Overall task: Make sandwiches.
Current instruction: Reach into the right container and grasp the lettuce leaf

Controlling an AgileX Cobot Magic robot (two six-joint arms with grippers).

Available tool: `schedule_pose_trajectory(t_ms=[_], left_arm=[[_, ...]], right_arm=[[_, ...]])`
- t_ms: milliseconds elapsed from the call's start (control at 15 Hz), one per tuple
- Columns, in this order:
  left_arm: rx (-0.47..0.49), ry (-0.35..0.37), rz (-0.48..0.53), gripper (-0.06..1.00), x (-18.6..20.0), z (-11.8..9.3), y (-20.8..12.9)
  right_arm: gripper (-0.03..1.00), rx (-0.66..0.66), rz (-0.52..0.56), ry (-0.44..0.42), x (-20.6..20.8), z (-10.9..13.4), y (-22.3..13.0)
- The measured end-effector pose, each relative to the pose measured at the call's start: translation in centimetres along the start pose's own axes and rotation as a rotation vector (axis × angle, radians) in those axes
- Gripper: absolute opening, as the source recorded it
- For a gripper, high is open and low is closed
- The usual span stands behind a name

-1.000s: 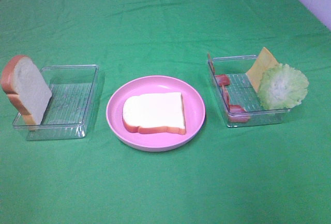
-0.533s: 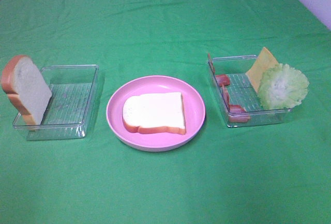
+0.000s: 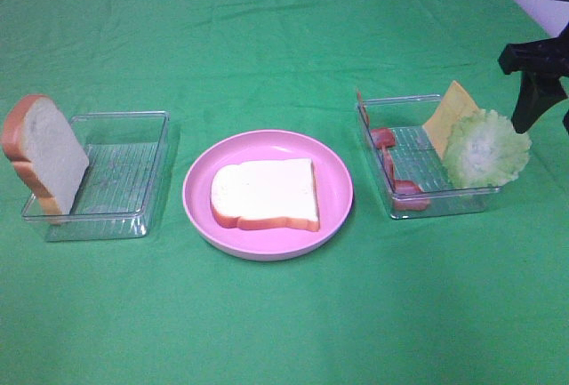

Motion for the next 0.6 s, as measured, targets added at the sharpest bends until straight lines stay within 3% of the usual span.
schedule_pose_trajectory(t_ms=[200,467,600], left_arm=[[0.001,-0.002,0.0,0.76,0.0,0.0,0.0],[0.001,-0.002,0.0,0.76,0.0,0.0,0.0],[0.001,-0.002,0.0,0.76,0.0,0.0,0.0]], right_arm=[[0.59,-0.051,0.039,0.042,-1.5,-0.7,2.9],[0.74,-0.07,0.067,0.214,-2.4,-2.1,5.0],[0.75,-0.038,0.09,0.217,-4.2,-2.6,5.1]])
Point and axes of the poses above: a point on each arm's last joint axis where the gripper is mounted, x pointing back along that axis away from the gripper, z along the wrist's bending axis when the last joint is at zero, y = z × x, the point moved 9 cm from there along -x, pointing out along that axis toward the gripper, and after that the axes turned 6 degrees about -x, right-handed, at the moved point
